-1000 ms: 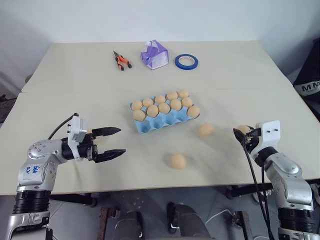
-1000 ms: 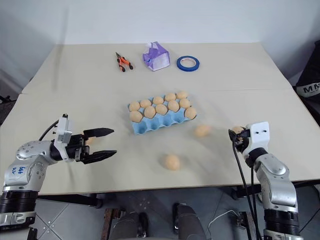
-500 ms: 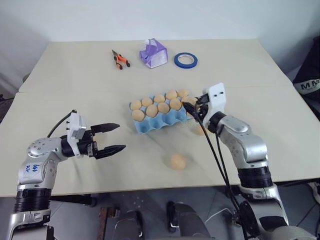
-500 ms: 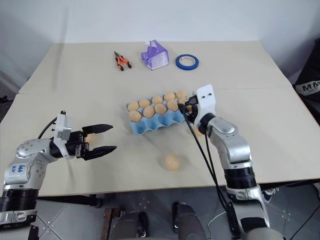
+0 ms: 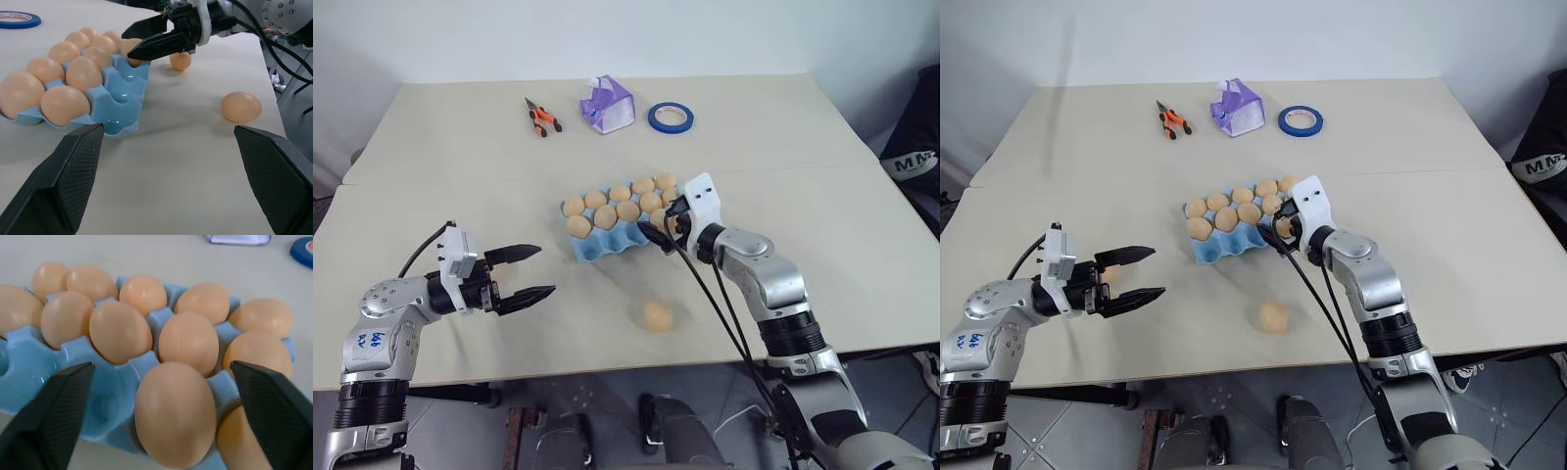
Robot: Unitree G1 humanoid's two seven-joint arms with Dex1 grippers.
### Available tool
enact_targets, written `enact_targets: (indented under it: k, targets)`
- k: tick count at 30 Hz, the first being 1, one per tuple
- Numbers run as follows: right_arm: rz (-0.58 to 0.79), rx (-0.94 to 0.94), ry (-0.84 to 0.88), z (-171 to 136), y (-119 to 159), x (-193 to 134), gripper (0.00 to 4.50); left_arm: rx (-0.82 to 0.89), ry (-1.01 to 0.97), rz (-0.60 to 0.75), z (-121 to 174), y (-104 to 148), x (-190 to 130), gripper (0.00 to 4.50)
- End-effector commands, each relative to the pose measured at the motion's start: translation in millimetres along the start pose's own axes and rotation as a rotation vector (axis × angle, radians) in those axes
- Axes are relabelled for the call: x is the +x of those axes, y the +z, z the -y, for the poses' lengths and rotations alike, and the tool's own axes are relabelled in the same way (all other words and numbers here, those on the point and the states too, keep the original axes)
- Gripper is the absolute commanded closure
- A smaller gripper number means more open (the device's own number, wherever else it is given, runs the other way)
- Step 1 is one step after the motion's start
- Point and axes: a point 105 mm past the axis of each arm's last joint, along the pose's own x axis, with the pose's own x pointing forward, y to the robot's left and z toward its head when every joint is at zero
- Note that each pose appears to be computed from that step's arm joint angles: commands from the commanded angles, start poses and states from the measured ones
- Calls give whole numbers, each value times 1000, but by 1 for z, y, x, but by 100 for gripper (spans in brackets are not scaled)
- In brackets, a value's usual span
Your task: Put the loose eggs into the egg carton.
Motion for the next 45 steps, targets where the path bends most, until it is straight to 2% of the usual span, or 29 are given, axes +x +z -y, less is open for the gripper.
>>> enact_targets:
  k: [1,6,11,14,21,28,35,39,45]
  targets:
    - [86,-46,15,-1,25,-11,2,45,-2,40,1,13,-1,0]
    - [151,-94,17,13,43,-42,2,47,-8,40,0,14,1,0]
    - [160,-144,19,25,40,-82,2,44,-12,39,-1,14,0,0]
    - [137,-155,12,32,26,-112,2,40,-12,44,-3,15,1,0]
    - [-5,-88,93,23,-21,-179,2,21,-14,46,-6,13,-3,0]
    - [-78,-59,157,11,-38,-220,2,7,-3,35,-11,10,-10,0]
    - [-98,-76,250,-9,-37,-213,2,11,-11,36,-11,11,-10,0]
    - [-53,-98,313,-29,-27,-181,2,2,-41,13,-5,8,-16,0]
    - [-58,-121,371,-54,-31,-127,2,-1,-31,-8,-3,4,-23,0]
